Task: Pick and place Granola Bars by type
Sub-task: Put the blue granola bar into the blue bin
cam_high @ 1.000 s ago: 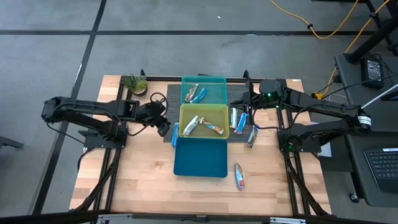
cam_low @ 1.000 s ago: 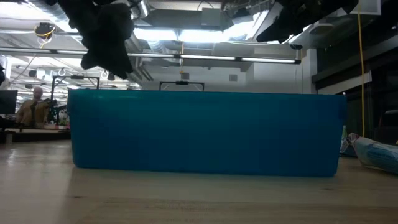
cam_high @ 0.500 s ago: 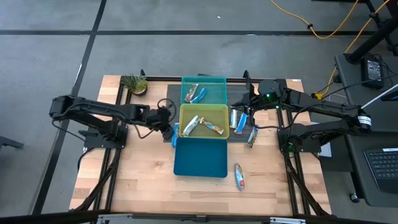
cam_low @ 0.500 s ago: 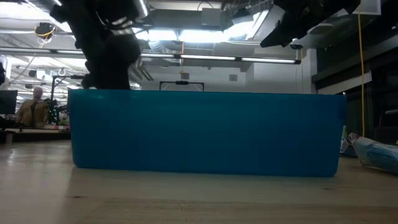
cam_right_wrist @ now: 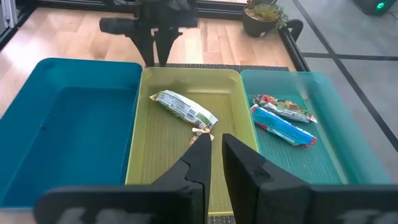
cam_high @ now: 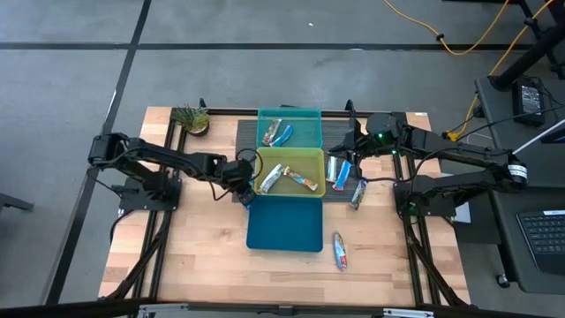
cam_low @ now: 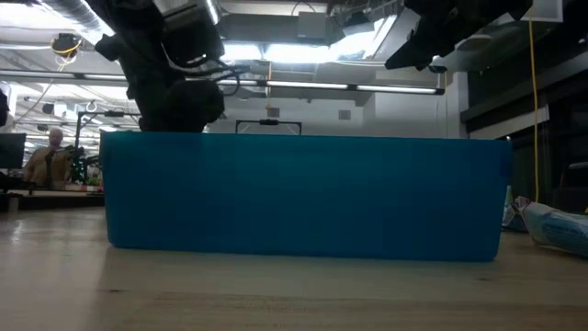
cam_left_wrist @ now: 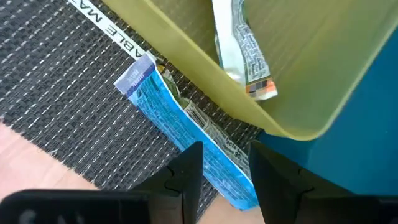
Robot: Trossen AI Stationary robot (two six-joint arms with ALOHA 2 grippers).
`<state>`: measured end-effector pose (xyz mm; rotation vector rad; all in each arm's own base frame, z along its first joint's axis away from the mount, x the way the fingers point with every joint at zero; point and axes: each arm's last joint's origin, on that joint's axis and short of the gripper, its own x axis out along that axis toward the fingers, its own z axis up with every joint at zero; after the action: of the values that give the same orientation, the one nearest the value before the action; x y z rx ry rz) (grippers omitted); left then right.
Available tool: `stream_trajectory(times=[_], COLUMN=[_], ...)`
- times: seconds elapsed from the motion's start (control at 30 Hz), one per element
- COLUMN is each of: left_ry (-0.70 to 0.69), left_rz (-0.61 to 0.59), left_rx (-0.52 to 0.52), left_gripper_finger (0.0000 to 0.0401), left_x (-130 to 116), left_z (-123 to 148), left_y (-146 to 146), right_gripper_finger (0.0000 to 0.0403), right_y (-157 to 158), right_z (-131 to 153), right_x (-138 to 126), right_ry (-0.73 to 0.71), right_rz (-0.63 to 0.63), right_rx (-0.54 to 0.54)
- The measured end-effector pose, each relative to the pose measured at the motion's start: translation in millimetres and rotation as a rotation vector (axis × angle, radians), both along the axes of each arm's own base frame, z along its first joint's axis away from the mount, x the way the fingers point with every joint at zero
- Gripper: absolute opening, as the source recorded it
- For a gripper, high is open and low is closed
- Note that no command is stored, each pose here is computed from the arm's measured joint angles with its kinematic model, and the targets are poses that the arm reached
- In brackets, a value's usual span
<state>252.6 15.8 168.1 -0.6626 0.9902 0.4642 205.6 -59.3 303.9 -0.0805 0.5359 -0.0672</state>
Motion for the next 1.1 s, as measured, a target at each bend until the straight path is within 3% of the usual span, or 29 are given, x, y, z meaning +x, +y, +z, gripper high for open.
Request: stream_trajectory(times=[0.33,0.6,0.73,0.9,1.1], left_ry=[0.066,0.040,0.049,0.051,0.041], left_rz=[0.005,0.006,0.012,0.028,0.034], left_rx=[0.005,0.006,-0.004,-0.016,-0.022], left_gripper_finger=[0.0121,0.0117,0.0085,0.0015,0.0002], left_x=[6.4,11.2,10.3,10.0,9.2], left_z=[-19.3,-22.1,-22.5,-22.7,-19.9], left_y=[1.2,1.5,1.3,1.2,1.1], right_gripper_finger=[0.0044,0.0044,0.0044,0.0044,0.0044], right_y=[0.1,0.4,0.4,0.4,0.4], right_z=[-0.1,-0.4,-0.4,-0.4,-0.4], right_x=[0.0,-0.2,-0.2,-0.2,-0.2], right_ry=[0.001,0.003,0.004,0.004,0.004], right_rz=[0.003,0.010,0.010,0.010,0.010], right_rx=[-0.001,0.004,0.004,0.004,0.004])
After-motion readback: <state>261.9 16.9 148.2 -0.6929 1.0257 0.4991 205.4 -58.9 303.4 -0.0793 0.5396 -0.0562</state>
